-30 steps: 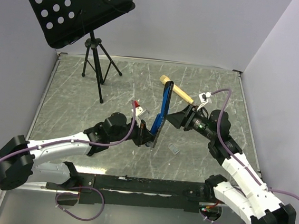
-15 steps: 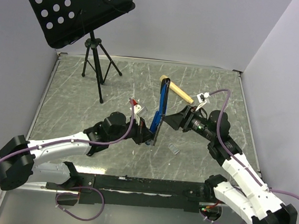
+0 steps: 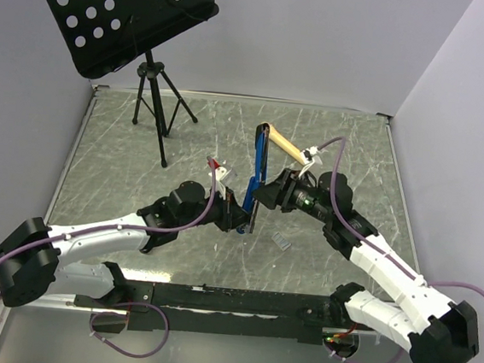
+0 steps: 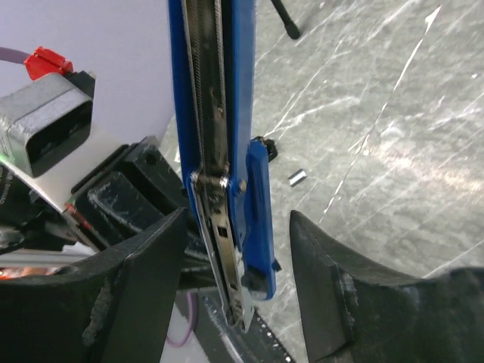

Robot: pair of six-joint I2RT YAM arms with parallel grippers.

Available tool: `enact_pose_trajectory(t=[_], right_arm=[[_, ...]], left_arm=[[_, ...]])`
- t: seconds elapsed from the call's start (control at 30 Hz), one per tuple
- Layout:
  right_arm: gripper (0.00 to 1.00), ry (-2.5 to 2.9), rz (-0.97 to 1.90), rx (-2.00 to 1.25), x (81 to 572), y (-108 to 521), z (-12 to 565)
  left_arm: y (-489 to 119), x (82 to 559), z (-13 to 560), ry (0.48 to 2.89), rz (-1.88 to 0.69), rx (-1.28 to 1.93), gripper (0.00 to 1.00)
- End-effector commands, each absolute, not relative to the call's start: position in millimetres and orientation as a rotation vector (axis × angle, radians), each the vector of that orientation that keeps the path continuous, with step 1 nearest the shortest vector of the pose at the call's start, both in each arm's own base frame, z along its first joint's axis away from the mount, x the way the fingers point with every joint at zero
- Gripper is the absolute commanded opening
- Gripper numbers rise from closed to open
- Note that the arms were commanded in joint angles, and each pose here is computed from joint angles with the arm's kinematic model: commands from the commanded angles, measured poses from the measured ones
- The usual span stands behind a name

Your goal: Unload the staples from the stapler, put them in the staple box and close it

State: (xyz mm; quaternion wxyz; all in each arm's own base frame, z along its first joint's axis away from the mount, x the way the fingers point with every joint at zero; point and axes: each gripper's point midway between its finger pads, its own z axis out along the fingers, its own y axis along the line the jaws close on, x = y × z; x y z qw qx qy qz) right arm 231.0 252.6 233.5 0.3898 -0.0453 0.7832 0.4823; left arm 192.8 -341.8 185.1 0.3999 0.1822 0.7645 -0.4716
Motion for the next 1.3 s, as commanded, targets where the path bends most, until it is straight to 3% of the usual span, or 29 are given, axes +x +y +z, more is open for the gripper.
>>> enact_pose_trajectory(t=[0.0,0.1,0.13,0.27,0.33,0.4,0.43,0.53,0.57,0.83,1.0,1.27], right_arm=[[0.58,1.89,1.172,-0.098,247.2,255.2,263.8],[0.47,1.881,1.154,-0.07,252.3,254.5,262.4],[0.36,1.877,1.15,-0.071,254.5,255.0,262.2],[0.17,1.918,1.117,-0.079,258.8,256.2,251.4],[0.08,1.923,1.113,-0.072,259.4,256.2,247.7],[0.02,1.928,1.094,-0.046,261.8,253.1,245.4],[0.0,1.93,1.086,-0.037,262.6,251.9,244.8],[0.0,1.935,1.032,0.018,268.6,242.6,245.3],[0.0,1.937,1.012,0.026,271.5,238.7,245.5],[0.0,2.054,0.822,0.109,293.3,201.9,225.3],[0.0,2.096,0.67,0.154,306.0,162.5,212.7],[0.0,2.219,0.105,0.359,324.2,44.4,181.2]], left_arm=[[-351.3,204.6,234.7,1.765,-1.25,0.426,0.01],[-350.2,205.2,231.6,1.776,-1.251,0.407,0.01],[-351.0,204.6,232.6,1.771,-1.26,0.406,0.01],[-354.5,204.5,234.4,1.784,-1.277,0.406,0.04],[-355.4,204.8,233.3,1.794,-1.271,0.408,0.15],[-355.3,207.6,235.6,1.797,-1.261,0.4,0.37],[-355.3,207.5,234.9,1.801,-1.256,0.401,0.41],[-353.6,208.2,235.1,1.799,-1.242,0.409,0.58],[-353.5,207.0,235.3,1.79,-1.244,0.417,0.72],[-354.5,202.9,230.9,1.799,-1.24,0.476,0.79],[-349.2,197.4,237.9,1.77,-1.227,0.517,0.95],[-317.4,220.1,239.7,1.859,-1.032,0.354,0.99]])
